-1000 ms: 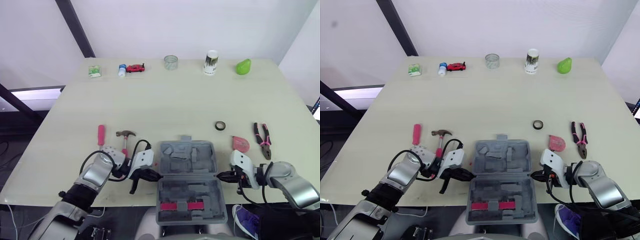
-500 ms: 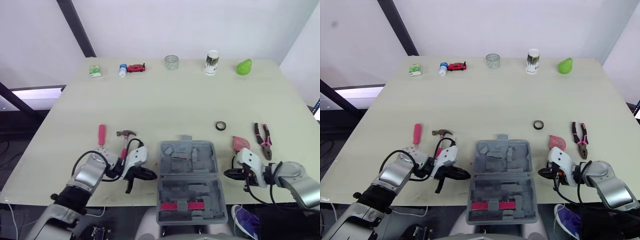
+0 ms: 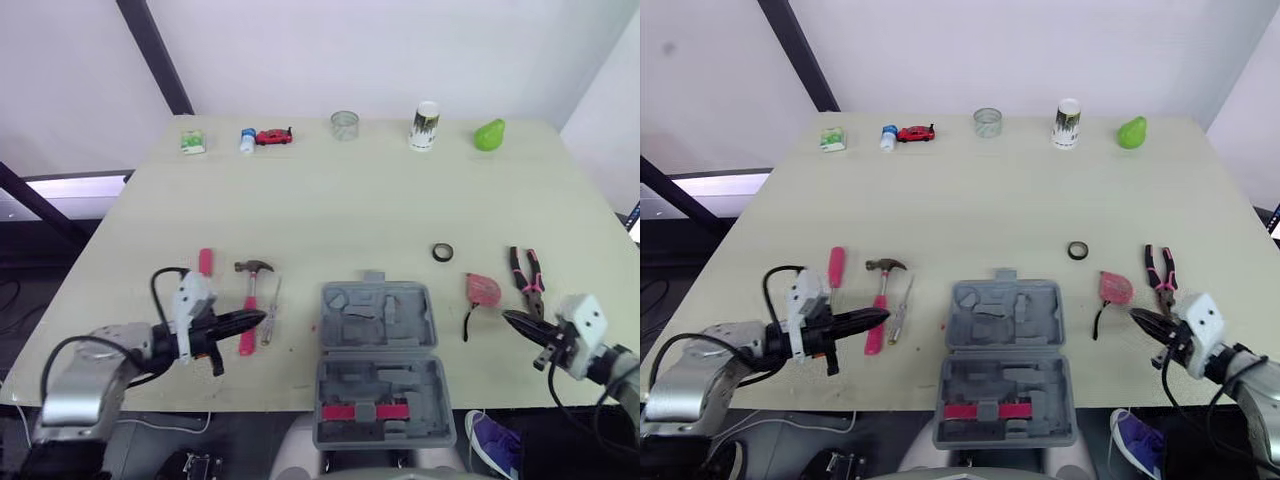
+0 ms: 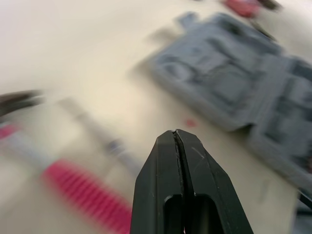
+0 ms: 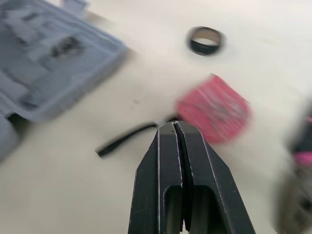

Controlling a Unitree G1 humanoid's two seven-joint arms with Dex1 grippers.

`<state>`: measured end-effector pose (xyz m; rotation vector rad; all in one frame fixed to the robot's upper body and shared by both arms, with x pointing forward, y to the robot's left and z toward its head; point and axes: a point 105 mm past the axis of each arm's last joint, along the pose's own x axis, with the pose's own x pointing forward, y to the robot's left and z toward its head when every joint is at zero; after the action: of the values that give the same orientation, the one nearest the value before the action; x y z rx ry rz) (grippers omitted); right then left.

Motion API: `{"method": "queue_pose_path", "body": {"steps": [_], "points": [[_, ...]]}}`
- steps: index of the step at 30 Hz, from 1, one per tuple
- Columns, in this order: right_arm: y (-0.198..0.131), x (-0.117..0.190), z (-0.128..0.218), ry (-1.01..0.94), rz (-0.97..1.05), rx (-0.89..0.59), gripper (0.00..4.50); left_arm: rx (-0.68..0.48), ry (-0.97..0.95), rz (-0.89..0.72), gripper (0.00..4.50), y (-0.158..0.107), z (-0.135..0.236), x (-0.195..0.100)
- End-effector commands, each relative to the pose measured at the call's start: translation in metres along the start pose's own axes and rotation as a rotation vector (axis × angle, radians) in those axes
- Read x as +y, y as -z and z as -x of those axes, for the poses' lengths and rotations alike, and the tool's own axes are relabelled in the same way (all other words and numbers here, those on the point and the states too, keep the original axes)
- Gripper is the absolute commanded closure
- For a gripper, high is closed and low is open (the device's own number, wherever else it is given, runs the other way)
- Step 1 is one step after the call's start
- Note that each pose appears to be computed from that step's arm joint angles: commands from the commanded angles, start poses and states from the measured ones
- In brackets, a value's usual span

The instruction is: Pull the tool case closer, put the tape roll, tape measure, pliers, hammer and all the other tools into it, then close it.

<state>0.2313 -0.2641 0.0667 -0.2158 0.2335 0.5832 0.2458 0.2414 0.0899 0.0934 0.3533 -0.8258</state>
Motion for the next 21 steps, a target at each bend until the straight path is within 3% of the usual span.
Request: {"method": "queue_pose_path", "body": {"steps": [1,3,10,16,21], "points": [[0.003,-0.019,0.037,0.123,-0.06,-0.046,4.5,-0.101,-0.179,0.042,4.47,-0.008,0.037,0.019],[0.007,-0.023,0.055,0.176,-0.065,-0.048,3.72,-0.111,-0.298,0.067,3.69,0.0,0.062,0.03],[0.02,-0.033,0.096,0.296,-0.091,-0.053,0.1,-0.056,-0.533,0.146,0.11,0.042,0.122,0.046],[0.03,-0.036,0.117,0.366,-0.15,-0.041,0.02,-0.023,-0.582,0.181,0.02,0.066,0.142,0.044],[0.014,-0.041,0.11,0.359,-0.131,-0.061,0.02,-0.037,-0.532,0.157,0.02,0.061,0.132,0.041]]}}
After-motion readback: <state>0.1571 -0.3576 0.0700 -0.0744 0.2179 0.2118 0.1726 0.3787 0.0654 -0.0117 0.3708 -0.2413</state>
